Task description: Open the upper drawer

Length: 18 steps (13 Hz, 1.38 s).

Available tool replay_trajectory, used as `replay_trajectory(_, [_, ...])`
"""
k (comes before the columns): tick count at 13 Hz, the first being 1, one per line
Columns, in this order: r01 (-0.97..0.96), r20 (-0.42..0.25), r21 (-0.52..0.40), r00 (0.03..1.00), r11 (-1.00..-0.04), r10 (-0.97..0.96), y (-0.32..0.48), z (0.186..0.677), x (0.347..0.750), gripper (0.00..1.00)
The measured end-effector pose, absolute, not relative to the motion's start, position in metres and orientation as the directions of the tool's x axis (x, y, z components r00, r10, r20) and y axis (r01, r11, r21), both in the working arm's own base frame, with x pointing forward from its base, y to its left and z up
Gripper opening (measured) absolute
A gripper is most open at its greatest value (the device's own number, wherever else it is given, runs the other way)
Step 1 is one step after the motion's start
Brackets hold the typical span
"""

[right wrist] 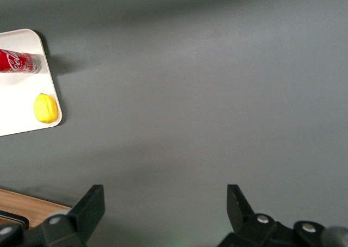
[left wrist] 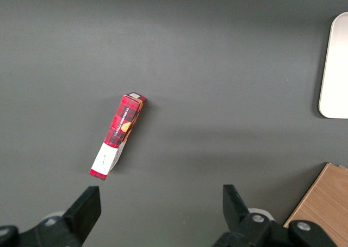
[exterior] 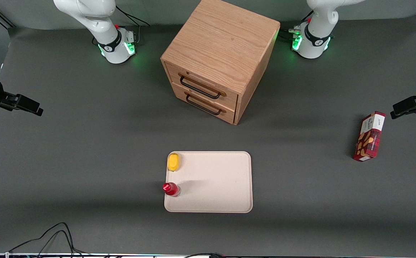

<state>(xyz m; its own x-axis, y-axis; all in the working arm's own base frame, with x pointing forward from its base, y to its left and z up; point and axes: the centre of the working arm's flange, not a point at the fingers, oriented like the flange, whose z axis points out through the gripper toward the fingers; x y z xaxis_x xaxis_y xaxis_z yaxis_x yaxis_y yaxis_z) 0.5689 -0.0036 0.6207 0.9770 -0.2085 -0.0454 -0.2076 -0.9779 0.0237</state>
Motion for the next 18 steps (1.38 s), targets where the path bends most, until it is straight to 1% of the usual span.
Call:
replay_trajectory(8, [-0.202, -0.042, 0.023, 0.978, -0.979, -0.203, -0.001, 0.623, 0.569, 1.0])
replay_trajectory(10, [-0.186, -0.051, 0.021, 0.981, -0.982, -0.187, 0.008, 0.627, 0.566, 1.0])
replay_trajectory(13, [-0.062, -0.066, 0.011, 0.996, -0.998, -0.062, 0.077, 0.645, 0.55, 1.0])
replay_trajectory(15, [0.053, -0.056, 0.004, 0.997, -0.999, 0.053, 0.138, 0.656, 0.532, 1.0])
replay_trajectory(18, [0.265, -0.046, -0.008, 0.963, -0.964, 0.265, 0.219, 0.662, 0.502, 1.0])
